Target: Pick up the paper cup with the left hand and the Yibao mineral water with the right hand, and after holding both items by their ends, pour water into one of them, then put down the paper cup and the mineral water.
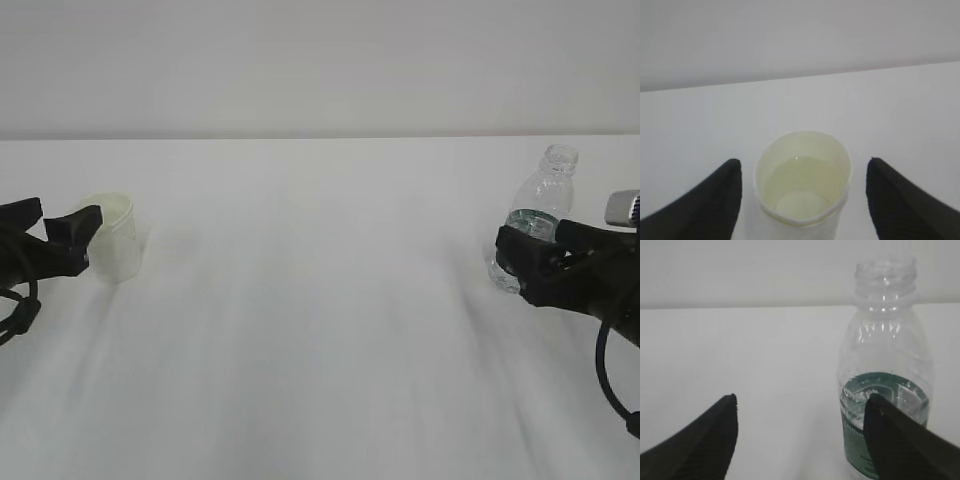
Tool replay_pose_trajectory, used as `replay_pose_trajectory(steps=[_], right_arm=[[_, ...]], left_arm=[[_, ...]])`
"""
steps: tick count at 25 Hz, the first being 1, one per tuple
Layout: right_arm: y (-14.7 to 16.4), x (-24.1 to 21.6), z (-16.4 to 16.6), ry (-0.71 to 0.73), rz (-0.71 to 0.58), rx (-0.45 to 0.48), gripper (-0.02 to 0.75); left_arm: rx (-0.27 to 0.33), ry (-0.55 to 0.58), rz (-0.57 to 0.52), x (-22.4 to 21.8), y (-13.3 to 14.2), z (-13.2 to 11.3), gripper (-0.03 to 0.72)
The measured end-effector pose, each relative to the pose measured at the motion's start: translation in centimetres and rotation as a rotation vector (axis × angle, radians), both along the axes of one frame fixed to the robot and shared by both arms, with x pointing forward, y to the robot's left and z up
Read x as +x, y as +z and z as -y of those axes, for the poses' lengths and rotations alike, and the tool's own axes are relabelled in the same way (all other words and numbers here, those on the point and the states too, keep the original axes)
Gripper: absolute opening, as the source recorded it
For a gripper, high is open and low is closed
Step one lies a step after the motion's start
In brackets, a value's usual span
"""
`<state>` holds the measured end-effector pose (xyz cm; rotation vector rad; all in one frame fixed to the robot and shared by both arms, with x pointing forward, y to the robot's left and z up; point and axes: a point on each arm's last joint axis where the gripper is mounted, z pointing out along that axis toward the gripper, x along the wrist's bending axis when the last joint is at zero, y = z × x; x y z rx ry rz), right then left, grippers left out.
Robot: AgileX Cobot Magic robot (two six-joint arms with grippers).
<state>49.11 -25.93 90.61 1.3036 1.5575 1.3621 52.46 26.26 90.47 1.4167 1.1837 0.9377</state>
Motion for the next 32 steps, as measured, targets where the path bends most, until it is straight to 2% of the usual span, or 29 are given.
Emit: replay_pose_trajectory(steps=[7,10,20,26,32], right_arm=[[0.8,-0.2,0.2,-0.017,-0.005,-0.010,0.591],[1.2,-0.3,0.5,-0.044,-0.001,-0.041,0.591],[1.6,-0.3,1.8,-0.186,-0.001,-0.079,0.591],[2.1,-0.3,2.6,-0.269,0.016,-0.080,0.591],[3.1,-0.5,3.0,-0.309,0.041,-0.099,0.591]], left_arm=[[0.003,0.001,0.012,-0.1,0.8,0.0,0.554],[0.005,0.001,0.022,-0.1,1.4,0.0,0.554],[0.015,-0.001,0.052,-0.5,3.2,-0.1,0.539],[0.052,-0.004,0.068,-0.7,4.1,-0.1,0.534],[0.059,-0.004,0.073,-0.7,4.4,-0.1,0.526]])
